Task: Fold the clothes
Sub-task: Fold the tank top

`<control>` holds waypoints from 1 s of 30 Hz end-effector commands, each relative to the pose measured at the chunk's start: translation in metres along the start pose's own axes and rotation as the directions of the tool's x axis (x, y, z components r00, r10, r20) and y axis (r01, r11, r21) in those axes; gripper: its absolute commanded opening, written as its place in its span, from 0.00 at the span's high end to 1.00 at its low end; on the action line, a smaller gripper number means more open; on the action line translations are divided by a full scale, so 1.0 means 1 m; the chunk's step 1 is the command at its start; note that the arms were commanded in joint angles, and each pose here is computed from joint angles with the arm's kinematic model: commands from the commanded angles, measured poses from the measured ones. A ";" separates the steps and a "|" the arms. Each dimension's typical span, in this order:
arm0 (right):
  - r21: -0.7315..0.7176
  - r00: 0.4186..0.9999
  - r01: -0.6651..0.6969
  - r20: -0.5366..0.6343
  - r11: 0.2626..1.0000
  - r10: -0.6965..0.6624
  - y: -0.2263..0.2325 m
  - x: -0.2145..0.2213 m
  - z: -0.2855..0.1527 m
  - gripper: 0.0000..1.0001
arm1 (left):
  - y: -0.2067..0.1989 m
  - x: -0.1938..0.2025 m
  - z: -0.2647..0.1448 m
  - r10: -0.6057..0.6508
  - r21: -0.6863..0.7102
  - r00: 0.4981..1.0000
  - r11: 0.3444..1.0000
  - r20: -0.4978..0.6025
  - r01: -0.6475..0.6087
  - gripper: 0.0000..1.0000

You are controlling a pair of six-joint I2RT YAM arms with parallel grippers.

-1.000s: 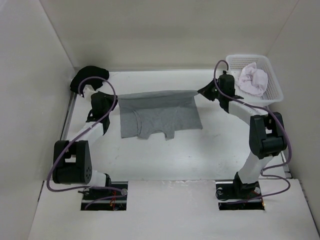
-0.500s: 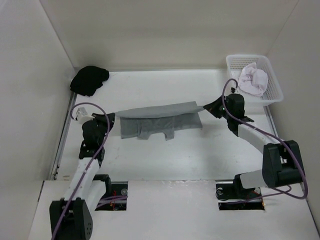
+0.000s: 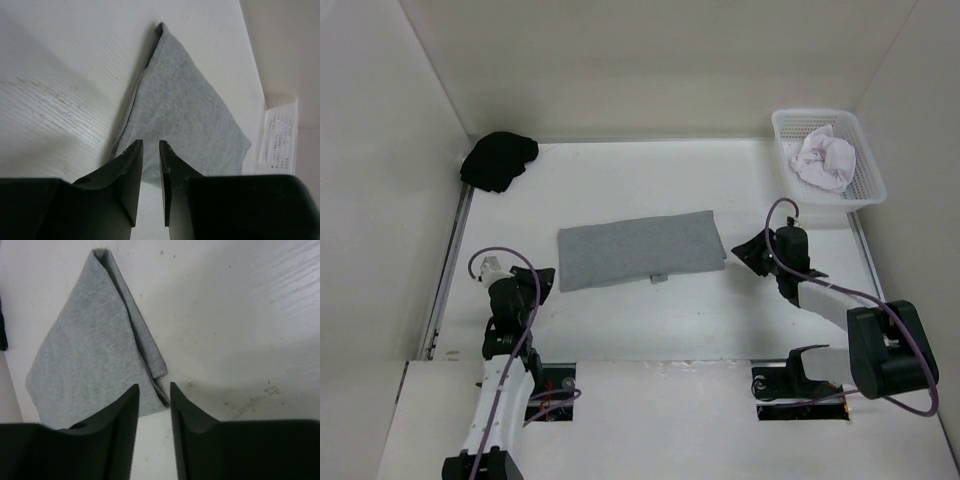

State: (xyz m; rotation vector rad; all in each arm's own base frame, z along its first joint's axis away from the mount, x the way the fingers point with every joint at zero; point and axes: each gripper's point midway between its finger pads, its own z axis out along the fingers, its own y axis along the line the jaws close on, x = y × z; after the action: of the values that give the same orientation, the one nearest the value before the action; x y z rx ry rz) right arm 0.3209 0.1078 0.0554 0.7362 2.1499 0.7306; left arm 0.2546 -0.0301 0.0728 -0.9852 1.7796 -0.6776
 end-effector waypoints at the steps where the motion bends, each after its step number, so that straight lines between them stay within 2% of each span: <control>1: -0.062 0.989 0.053 0.138 0.997 -0.044 0.024 -0.035 -0.007 0.57 | -0.019 -0.024 -0.006 -0.014 0.051 0.997 0.999 0.076 0.011 0.81; 3: -0.043 0.988 0.088 0.130 0.995 -0.082 0.026 -0.038 -0.003 0.49 | -0.034 -0.036 -0.004 -0.029 0.072 0.994 0.997 0.108 0.021 0.82; 5: -0.033 0.990 0.110 0.092 0.993 -0.106 0.031 -0.035 0.008 0.46 | -0.057 -0.032 0.004 -0.034 0.120 0.996 0.992 0.083 0.024 0.82; 11: 0.005 0.992 0.128 0.001 0.992 -0.128 0.033 -0.022 0.045 0.43 | -0.084 0.044 0.031 0.065 0.138 0.995 0.989 -0.075 -0.054 0.82; 15: 0.001 0.990 0.121 -0.072 0.993 -0.120 0.034 -0.008 0.058 0.43 | -0.074 0.074 0.042 0.107 0.112 0.987 0.989 -0.123 -0.093 0.81; 20: 0.013 0.988 0.120 -0.101 0.993 -0.118 0.033 -0.001 0.061 0.45 | -0.035 0.069 0.051 0.090 0.014 0.987 0.996 -0.134 -0.089 0.81; 25: -0.023 0.977 0.097 -0.189 0.995 -0.100 0.036 0.028 0.060 0.50 | -0.010 0.044 0.055 0.045 -0.048 0.995 0.998 -0.092 -0.049 0.77; 28: -0.035 0.982 0.061 -0.176 0.998 -0.066 0.036 0.031 0.056 0.60 | -0.023 0.035 0.055 0.040 0.002 0.996 0.999 -0.080 -0.040 0.76; 30: -0.048 0.987 0.032 -0.157 0.998 -0.039 0.038 0.030 0.055 0.71 | -0.036 0.034 0.053 0.056 0.041 0.996 0.998 -0.074 -0.053 0.76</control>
State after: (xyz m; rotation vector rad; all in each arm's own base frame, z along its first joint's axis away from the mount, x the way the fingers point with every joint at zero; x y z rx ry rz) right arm 0.3562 0.1630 0.0299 0.6018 2.3235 0.7787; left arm 0.2982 -0.0694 0.0366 -0.9830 1.9151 -0.6429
